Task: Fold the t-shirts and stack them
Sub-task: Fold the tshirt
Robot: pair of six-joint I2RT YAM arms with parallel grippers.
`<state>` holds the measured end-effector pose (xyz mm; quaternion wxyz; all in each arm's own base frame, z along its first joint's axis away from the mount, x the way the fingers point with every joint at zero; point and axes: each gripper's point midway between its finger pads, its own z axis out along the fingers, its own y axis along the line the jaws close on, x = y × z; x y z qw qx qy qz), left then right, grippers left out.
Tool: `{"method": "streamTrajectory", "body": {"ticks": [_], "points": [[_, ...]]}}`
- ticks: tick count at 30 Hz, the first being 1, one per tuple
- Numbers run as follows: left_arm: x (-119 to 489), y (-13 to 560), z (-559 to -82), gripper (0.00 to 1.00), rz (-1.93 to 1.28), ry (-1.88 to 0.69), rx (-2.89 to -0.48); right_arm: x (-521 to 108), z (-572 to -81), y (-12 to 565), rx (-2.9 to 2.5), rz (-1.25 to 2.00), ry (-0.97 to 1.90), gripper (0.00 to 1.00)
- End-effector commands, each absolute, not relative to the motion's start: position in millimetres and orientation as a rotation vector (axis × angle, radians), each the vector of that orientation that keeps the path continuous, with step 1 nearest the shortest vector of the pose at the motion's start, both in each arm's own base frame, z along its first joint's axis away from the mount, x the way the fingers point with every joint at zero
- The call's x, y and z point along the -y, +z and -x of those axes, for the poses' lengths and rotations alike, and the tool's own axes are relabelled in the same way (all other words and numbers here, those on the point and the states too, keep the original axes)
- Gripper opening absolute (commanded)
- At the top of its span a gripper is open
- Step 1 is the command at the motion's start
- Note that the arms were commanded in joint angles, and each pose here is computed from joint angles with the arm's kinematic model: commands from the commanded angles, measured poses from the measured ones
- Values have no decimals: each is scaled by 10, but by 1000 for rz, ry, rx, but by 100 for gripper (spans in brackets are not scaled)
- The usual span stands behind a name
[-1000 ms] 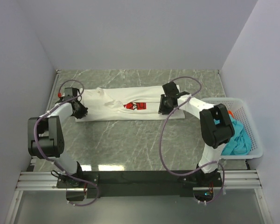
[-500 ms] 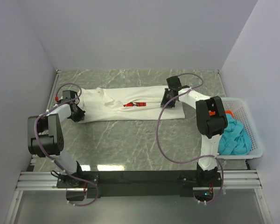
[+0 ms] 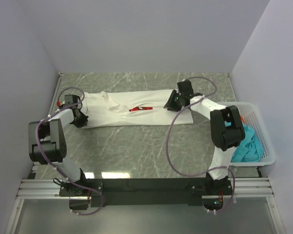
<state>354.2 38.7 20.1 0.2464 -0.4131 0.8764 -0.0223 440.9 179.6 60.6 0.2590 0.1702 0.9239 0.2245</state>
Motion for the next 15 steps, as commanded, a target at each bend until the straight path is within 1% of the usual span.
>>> {"method": "streamTrajectory", "body": {"ticks": [1,3,4,6,11,12,15], "points": [[-563,35,-3202,13,1179,58,-2456,-1920,-4263,915,-2424,-447,720,36],[-673,32,-3107,13,1213,94,-2445,-1782,-4168,834,-2453,-461,633,41],[-732,1,-3022,12,1232,119,-2450,-1746,-4131,803,-2467,-460,602,48],[-767,34,-2973,13,1237,134,-2438,-1630,-4017,756,-2498,-457,525,50],[-811,158,-3012,15,1230,141,-2383,-1358,-3882,714,-2510,-484,392,46],[-811,167,-3027,15,1229,138,-2381,-1327,-3860,672,-2524,-497,379,42],[-813,126,-3012,15,1237,146,-2398,-1192,-3763,520,-2578,-570,326,41]]}}
